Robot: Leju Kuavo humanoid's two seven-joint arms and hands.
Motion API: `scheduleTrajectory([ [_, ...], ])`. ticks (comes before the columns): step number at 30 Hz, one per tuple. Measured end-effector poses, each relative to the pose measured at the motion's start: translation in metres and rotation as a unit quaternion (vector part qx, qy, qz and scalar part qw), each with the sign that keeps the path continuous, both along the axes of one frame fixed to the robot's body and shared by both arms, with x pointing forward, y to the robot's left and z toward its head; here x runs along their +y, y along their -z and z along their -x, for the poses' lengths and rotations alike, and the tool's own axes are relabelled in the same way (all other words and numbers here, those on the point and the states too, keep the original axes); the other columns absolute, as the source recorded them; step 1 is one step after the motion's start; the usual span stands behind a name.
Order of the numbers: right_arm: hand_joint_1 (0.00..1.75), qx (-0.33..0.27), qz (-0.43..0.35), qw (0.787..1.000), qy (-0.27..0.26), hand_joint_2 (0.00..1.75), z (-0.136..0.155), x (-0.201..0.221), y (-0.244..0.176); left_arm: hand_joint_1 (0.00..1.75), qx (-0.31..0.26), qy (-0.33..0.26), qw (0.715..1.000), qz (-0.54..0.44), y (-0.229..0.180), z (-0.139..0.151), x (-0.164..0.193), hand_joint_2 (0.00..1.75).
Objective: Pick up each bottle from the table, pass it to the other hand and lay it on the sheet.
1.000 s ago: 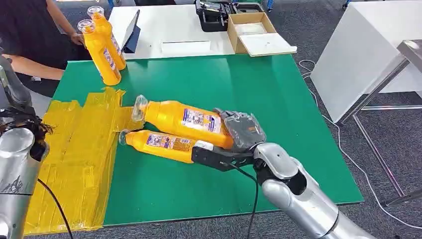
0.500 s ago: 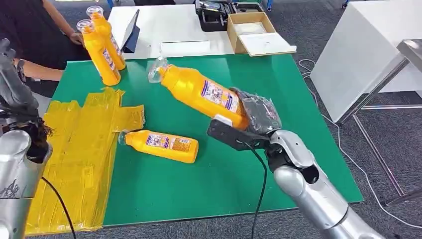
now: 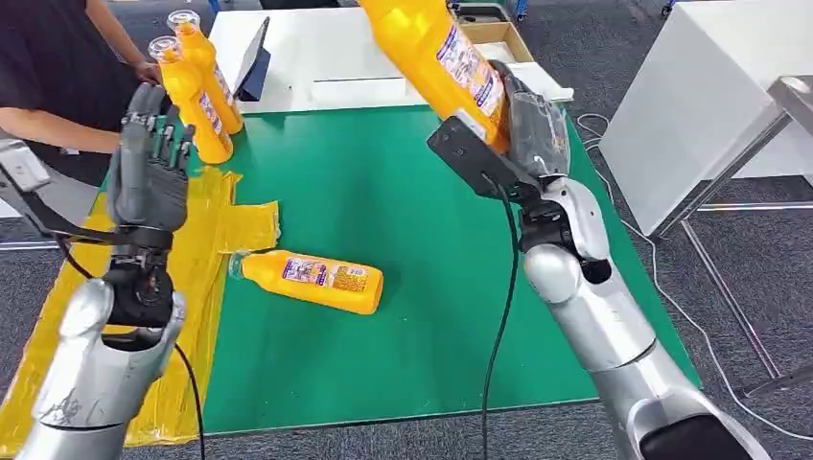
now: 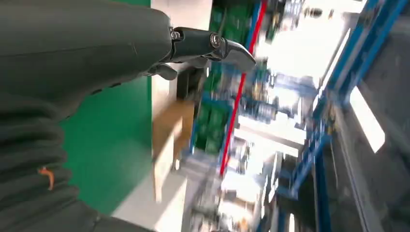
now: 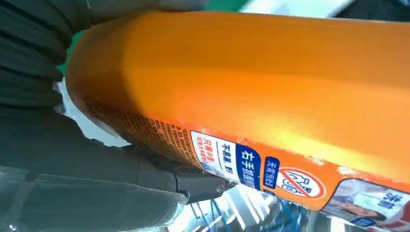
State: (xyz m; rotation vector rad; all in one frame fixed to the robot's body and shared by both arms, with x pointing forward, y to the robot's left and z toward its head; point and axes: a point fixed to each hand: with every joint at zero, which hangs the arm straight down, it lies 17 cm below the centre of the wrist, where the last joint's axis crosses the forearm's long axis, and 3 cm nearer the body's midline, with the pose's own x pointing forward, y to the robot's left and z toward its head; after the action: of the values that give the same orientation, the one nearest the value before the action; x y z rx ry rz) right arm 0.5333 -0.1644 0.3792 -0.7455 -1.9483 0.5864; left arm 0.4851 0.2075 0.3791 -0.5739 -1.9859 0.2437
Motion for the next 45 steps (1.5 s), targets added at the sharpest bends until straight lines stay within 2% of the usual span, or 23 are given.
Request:
scheduleTrajectory([
  [2, 1.75, -0.006, -0.011, 1.0, 0.007, 1.75, -0.001, -0.007, 0.0, 0.0, -0.003, 0.026, 1.0, 0.0, -0.001, 0.008, -0.027, 1.75],
  [5, 1.75, 0.0, -0.013, 1.0, 0.012, 1.75, -0.004, -0.012, 0.007, 0.0, -0.007, 0.049, 0.999, 0.003, -0.004, 0.015, -0.05, 1.75],
  [19, 1.75, 0.005, -0.016, 0.999, 0.029, 1.75, -0.009, -0.022, 0.014, 0.0, -0.012, 0.067, 0.998, -0.001, -0.007, 0.022, -0.069, 1.75],
  [22, 1.75, -0.011, -0.005, 0.998, 0.054, 1.75, -0.01, -0.033, 0.011, 0.0, -0.027, 0.064, 0.997, -0.019, -0.015, 0.026, -0.083, 1.75],
  [25, 1.75, -0.024, 0.029, 0.994, 0.105, 1.75, -0.017, -0.052, 0.013, 0.0, -0.016, 0.09, 0.996, -0.023, -0.024, 0.024, -0.116, 1.75],
  [30, 1.75, -0.003, 0.077, 0.986, 0.147, 1.75, -0.028, -0.064, 0.034, 0.0, 0.004, 0.126, 0.992, -0.022, -0.039, 0.018, -0.159, 1.75],
  [35, 1.75, 0.003, 0.119, 0.981, 0.153, 1.75, -0.026, -0.039, 0.046, 0.0, 0.027, 0.133, 0.99, -0.033, -0.042, 0.003, -0.18, 1.75],
  [45, 1.75, -0.01, 0.132, 0.984, 0.117, 1.75, -0.015, 0.016, 0.041, 0.0, 0.063, 0.156, 0.985, -0.032, -0.037, -0.002, -0.205, 1.75],
])
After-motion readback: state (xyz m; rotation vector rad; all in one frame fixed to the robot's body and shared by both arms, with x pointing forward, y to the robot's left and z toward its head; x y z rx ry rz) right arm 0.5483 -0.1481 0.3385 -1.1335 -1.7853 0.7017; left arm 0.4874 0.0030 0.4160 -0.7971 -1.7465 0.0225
